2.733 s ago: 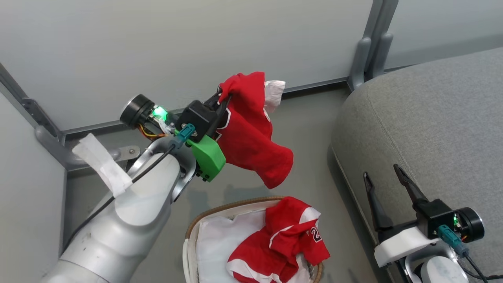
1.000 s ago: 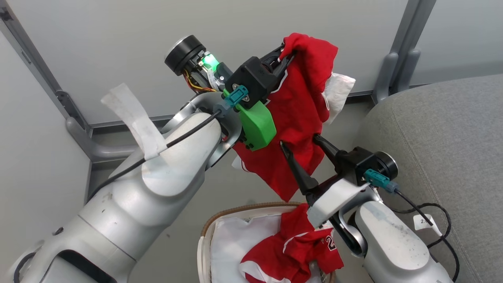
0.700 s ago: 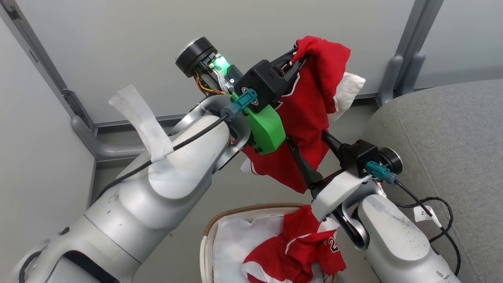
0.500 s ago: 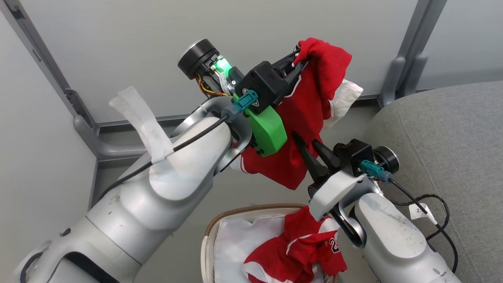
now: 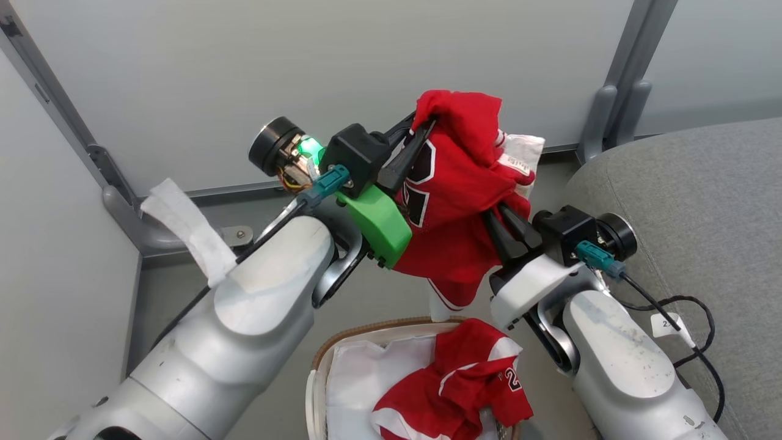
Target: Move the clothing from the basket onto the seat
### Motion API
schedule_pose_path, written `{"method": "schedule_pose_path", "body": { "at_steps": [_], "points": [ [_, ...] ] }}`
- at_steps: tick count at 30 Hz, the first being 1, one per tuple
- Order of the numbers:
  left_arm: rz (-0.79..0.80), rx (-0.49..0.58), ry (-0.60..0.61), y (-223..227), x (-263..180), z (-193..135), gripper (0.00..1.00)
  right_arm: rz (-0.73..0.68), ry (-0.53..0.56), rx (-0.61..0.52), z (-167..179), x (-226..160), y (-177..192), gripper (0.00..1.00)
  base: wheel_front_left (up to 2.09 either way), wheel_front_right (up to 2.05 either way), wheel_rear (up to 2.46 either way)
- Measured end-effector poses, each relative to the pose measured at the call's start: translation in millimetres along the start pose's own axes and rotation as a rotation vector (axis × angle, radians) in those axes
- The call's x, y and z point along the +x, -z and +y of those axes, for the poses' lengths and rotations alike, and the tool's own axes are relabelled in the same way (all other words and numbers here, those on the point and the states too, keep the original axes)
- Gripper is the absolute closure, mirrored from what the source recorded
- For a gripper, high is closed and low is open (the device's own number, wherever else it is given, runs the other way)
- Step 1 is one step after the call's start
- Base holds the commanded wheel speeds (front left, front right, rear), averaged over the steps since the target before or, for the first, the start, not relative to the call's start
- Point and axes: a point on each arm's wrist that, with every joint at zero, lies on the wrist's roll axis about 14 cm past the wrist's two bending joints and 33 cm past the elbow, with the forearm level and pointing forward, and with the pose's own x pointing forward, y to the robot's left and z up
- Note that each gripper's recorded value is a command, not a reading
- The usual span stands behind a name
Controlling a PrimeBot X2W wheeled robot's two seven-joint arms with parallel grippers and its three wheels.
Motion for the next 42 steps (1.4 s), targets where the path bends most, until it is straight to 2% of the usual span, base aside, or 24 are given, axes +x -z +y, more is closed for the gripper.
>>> {"method": "schedule_pose_path", "body": {
  "at_steps": [2,3,4,9,11,12,29,42],
  "points": [
    [-0.001,-0.035,-0.021,7,-3,0,0.61,-0.016,0.015,-0.008,-5,-1,-5,1.0,0.0,0.0,0.0],
    [0.003,-0.06,-0.031,13,-5,0,0.16,-0.026,0.025,-0.01,-9,-1,-8,1.0,0.0,0.0,0.0],
    [0.009,-0.086,-0.044,19,-8,-1,0.0,-0.034,0.035,-0.015,-12,-1,-11,1.0,0.0,0.0,0.0],
    [0.048,-0.186,-0.08,48,-20,-9,0.0,-0.062,0.076,-0.031,-26,-4,-19,1.0,0.0,0.0,0.0],
    [0.08,-0.283,-0.104,67,-29,-16,0.0,-0.073,0.095,-0.041,-33,-6,-23,1.0,0.0,0.0,0.0],
    [0.092,-0.298,-0.102,72,-31,-21,0.0,-0.077,0.1,-0.047,-34,-6,-24,1.0,0.0,0.0,0.0],
    [0.14,-0.421,-0.144,109,-63,-53,0.0,-0.074,0.255,-0.049,-75,-44,-19,1.0,0.0,0.0,0.0],
    [0.141,-0.438,-0.043,116,-43,-85,0.0,-0.112,0.399,-0.152,-121,-78,-44,1.0,0.0,0.0,0.0]
  ]
}}
